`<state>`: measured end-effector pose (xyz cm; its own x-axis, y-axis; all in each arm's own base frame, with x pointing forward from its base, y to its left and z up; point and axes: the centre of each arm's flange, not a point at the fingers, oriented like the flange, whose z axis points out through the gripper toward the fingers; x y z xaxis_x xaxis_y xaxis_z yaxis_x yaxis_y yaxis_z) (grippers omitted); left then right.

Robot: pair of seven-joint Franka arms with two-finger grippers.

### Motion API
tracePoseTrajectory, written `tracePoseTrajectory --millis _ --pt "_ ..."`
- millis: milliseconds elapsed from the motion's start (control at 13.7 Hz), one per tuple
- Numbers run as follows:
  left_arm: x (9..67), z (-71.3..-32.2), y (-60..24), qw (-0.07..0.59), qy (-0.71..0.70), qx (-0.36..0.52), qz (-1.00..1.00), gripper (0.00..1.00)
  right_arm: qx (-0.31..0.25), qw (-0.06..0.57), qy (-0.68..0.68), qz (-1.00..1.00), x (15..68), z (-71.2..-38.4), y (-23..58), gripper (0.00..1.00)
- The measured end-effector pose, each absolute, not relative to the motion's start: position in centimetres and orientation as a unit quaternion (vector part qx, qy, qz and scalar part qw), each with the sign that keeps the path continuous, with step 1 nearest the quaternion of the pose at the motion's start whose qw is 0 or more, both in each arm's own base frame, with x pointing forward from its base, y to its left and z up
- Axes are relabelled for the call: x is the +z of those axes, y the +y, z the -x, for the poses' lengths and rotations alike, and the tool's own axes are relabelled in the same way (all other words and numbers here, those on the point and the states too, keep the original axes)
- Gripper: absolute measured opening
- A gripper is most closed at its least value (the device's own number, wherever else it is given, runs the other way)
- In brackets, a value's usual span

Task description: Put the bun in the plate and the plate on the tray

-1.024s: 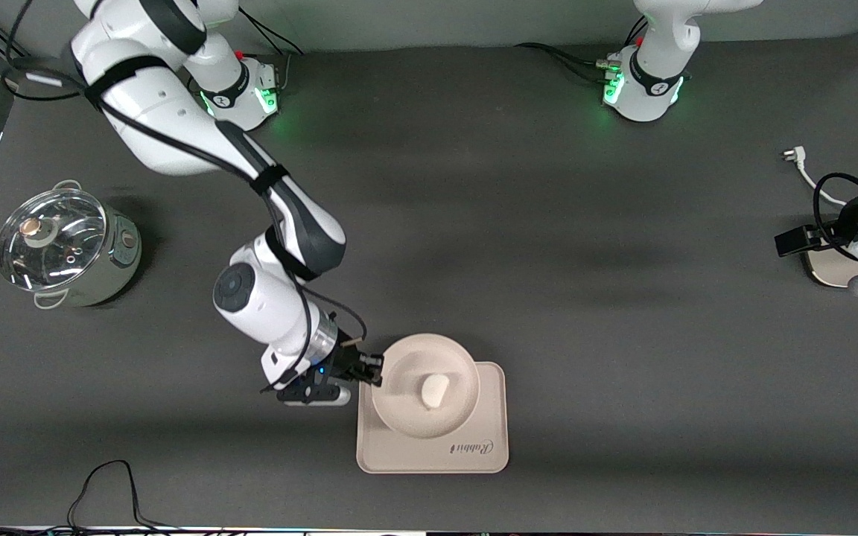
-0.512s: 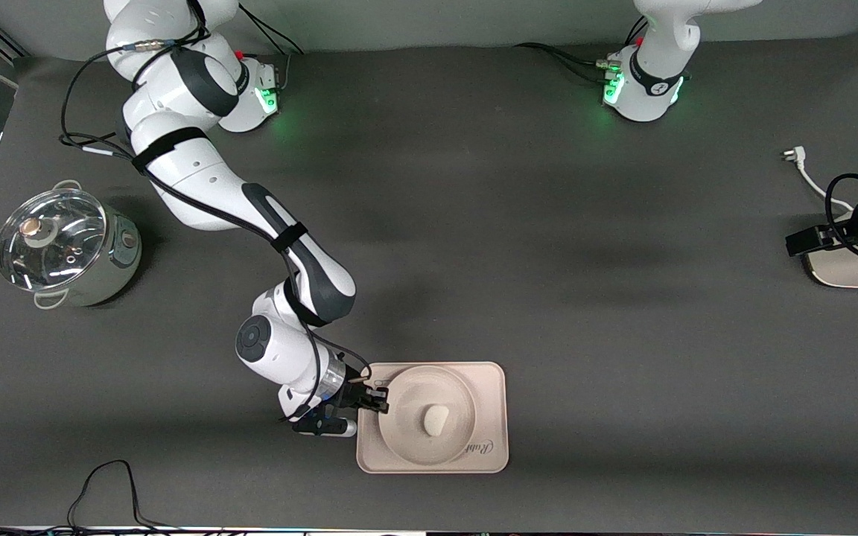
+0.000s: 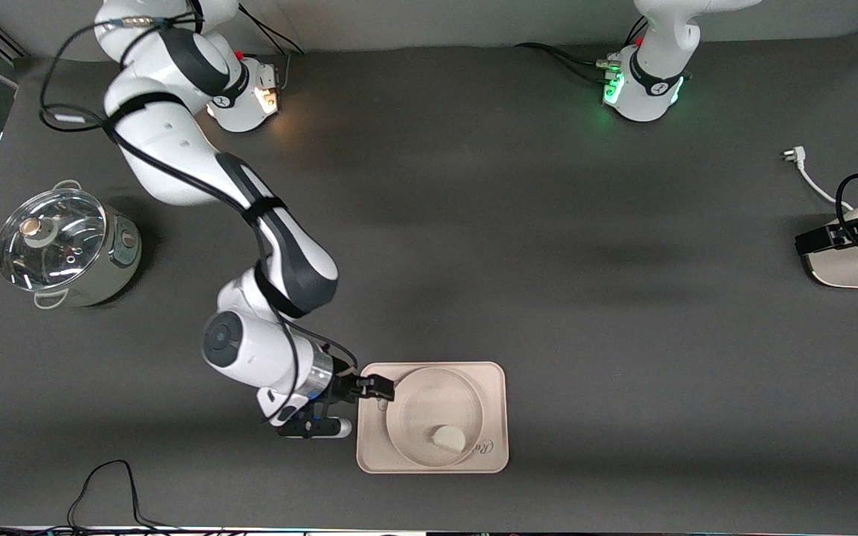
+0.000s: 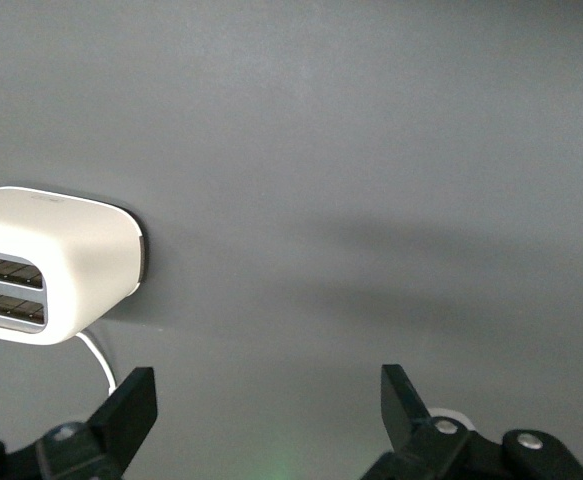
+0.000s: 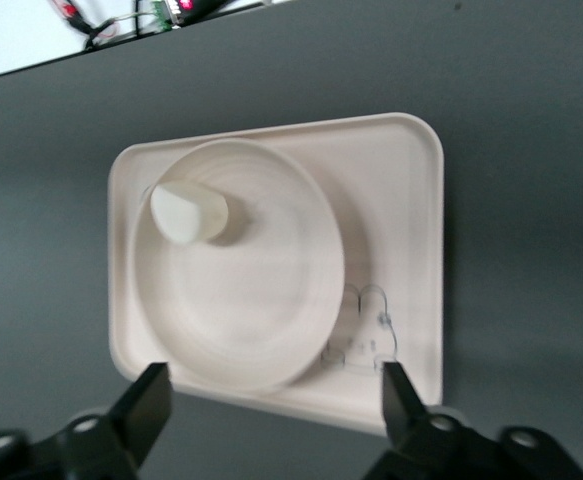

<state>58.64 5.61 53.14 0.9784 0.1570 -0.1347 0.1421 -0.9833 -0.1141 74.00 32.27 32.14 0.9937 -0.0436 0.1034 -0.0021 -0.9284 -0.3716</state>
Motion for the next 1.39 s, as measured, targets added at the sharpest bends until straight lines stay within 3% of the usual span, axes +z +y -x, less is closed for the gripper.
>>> tracePoseTrajectory --millis 439,805,1098,1390 --pt "53.1 -58.5 5.8 0.052 -0.077 0.076 0.993 1.00 -0.003 0.077 -0.035 0.996 45.8 -68.8 23.2 1.00" --pt "54.2 -57.7 6.5 0.052 -0.084 0.080 0.992 1.00 0.013 0.077 -0.019 0.997 53.8 -61.3 5.8 1.00" --pt "57.6 -54.9 5.4 0.048 -0.090 0.070 0.992 1.00 0.030 0.055 -0.008 0.998 54.9 -54.9 2.5 1.00" --pt "59.1 -52.0 1.1 0.044 -0.108 0.071 0.991 1.00 0.035 0.007 -0.032 0.999 53.9 -53.9 6.0 1.00"
